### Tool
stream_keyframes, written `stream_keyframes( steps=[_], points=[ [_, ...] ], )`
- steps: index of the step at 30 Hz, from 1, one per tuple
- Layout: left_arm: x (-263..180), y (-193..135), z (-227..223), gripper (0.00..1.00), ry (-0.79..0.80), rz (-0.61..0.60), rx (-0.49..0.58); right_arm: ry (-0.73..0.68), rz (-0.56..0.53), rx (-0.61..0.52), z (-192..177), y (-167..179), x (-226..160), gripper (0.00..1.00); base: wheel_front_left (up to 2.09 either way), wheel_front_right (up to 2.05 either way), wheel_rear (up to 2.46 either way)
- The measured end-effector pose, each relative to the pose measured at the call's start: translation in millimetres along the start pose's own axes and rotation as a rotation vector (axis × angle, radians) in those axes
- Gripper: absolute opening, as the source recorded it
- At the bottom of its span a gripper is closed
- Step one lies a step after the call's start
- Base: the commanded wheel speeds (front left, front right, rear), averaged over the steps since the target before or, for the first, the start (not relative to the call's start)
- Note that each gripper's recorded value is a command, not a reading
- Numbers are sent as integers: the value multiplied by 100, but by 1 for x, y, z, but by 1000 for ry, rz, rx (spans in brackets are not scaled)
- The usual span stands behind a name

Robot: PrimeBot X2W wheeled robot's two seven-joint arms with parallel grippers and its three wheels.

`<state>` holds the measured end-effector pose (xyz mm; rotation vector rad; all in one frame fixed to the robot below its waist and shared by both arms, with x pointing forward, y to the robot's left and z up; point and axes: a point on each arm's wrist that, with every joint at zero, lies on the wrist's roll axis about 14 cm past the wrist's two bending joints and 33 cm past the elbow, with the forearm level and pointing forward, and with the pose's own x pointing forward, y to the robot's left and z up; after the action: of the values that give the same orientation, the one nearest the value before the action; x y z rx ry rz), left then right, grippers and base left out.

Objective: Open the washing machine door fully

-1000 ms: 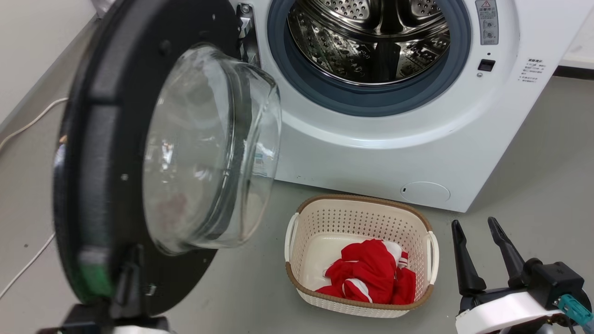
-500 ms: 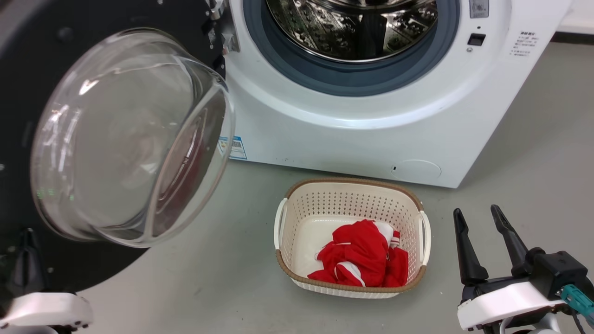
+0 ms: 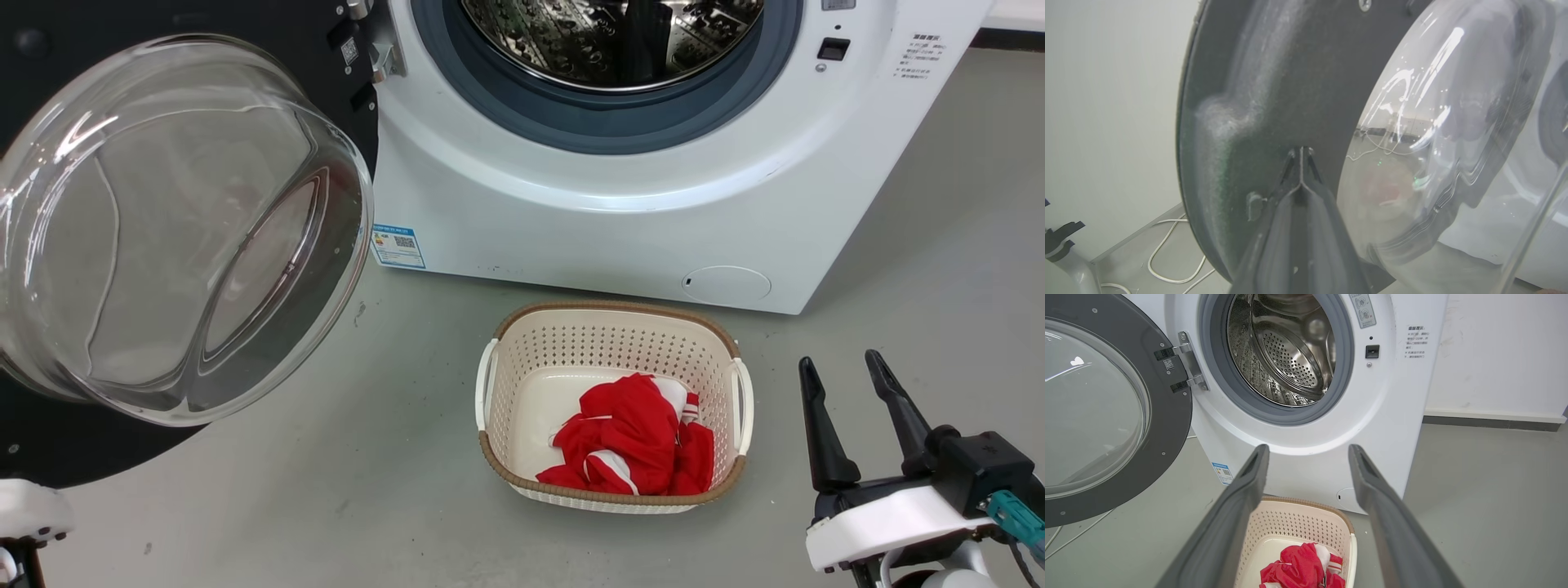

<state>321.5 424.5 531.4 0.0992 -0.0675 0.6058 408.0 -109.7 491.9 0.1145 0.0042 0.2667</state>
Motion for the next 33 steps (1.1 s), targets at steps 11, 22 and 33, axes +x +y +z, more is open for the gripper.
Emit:
stream_keyframes(
  steps=[11,22,33],
  points=[
    [-40,-28,-5,0,-2,-97,-27,-37,-18,-5,13,-3,-12,100,0,0,0],
    [-87,-88,-3,100,1,-251,-138,-55,-31,-9,21,-4,-25,100,0,0,0],
    [-99,-161,30,100,-102,-462,-169,-98,-74,-36,36,-17,-38,100,0,0,0]
  ],
)
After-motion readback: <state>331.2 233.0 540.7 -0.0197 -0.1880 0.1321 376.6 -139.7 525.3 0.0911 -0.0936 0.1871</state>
